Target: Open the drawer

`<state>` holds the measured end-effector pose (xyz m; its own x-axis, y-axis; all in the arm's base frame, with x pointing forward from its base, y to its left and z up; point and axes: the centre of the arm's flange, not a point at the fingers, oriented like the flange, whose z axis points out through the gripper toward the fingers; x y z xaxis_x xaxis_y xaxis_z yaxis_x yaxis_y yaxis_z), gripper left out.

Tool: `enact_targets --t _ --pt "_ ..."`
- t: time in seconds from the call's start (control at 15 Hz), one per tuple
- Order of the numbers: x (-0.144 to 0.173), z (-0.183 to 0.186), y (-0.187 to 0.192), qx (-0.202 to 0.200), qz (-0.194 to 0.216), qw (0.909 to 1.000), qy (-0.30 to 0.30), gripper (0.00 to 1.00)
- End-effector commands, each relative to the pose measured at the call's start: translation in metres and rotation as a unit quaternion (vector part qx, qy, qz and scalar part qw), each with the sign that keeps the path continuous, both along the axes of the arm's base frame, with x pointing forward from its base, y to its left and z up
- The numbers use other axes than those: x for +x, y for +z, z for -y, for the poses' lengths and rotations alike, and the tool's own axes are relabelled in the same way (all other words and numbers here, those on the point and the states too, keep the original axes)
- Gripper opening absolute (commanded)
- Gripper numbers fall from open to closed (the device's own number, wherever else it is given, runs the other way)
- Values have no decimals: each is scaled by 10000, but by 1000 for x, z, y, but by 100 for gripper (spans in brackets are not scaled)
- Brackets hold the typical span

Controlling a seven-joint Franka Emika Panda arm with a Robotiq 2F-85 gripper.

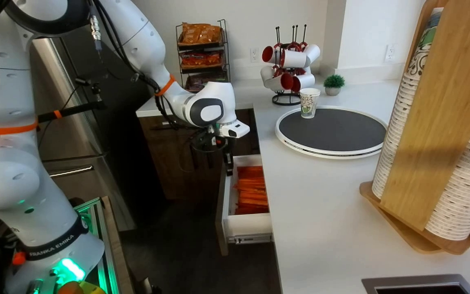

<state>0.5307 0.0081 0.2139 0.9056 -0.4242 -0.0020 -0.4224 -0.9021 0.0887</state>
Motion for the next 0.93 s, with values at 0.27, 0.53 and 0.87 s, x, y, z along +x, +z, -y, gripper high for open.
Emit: enact_targets --t 0.27,0.53,0.87 --pt "-29 -29 1 434 -1009 9939 102 0" --pt "-42 -41 0 502 -1351 9891 302 0" --pt "-49 -47 -1 610 -1629 9835 493 0"
